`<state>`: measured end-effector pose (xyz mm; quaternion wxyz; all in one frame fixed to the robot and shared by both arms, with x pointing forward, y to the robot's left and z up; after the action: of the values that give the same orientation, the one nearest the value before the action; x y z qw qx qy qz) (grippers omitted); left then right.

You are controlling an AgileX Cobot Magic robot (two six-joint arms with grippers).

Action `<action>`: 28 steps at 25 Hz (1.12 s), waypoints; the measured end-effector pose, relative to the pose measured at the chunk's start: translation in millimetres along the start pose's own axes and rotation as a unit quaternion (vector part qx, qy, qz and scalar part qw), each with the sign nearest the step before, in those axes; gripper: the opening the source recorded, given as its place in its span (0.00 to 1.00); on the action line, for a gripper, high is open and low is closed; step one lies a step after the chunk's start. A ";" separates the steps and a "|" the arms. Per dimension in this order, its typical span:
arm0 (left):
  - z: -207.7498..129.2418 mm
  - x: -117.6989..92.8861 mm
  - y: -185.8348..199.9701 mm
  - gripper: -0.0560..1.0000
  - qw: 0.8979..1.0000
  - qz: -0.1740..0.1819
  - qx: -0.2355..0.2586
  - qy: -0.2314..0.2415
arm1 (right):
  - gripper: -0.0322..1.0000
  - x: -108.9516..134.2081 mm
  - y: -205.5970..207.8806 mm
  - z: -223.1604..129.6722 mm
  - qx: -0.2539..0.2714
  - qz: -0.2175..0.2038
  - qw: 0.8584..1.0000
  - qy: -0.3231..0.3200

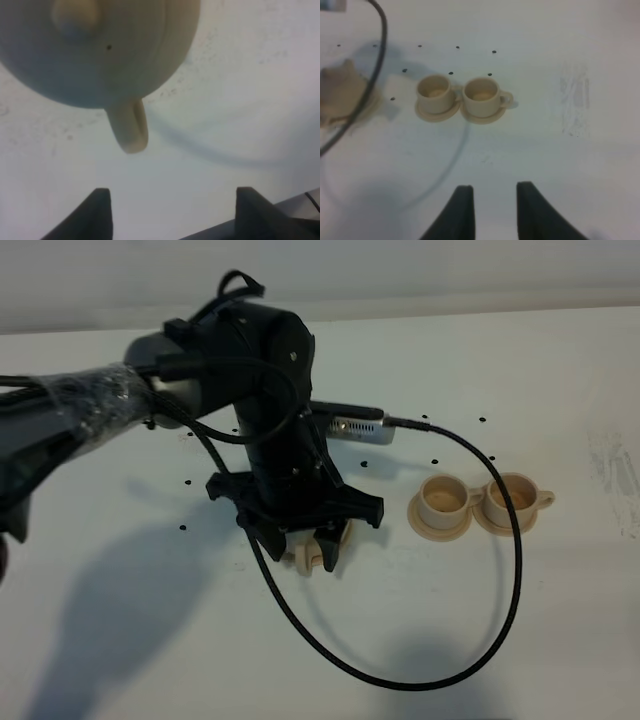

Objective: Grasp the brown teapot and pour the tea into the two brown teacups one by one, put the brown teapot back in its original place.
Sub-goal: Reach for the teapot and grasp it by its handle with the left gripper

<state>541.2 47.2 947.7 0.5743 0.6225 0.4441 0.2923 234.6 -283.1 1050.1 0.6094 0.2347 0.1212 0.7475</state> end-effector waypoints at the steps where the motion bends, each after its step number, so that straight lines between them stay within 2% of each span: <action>1: 0.7 0.4 -2.3 0.54 1.000 0.001 0.003 0.001 | 0.23 0.0 0.0 0.0 0.000 0.000 1.000 0.000; 13: 4.9 19.3 -2.2 0.54 1.000 0.012 0.002 0.026 | 0.23 -0.1 -0.2 -0.2 0.000 0.000 1.000 0.000; 19: 7.6 20.2 -11.4 0.54 0.999 0.010 0.014 0.028 | 0.23 -0.1 -0.2 -0.2 0.000 0.000 1.000 0.000; 28: 13.8 20.2 -19.6 0.54 1.000 0.006 0.003 0.030 | 0.23 -0.1 -0.2 -0.2 0.000 0.000 1.000 0.000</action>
<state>557.8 57.8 923.3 0.5569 0.6178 0.4584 0.3131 234.7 -283.1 1049.8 0.6094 0.2350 0.1215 0.7474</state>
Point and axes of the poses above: a point on each arm's last joint axis where the gripper is mounted, y pointing back along that axis away from the gripper, x along the wrist's bending axis when the last joint is at zero, z = x × y, the point moved 1 cm from there along -y, pointing out along that axis toward the gripper, and after that the axes turned 9 degrees about -y, right-handed, at the moved point
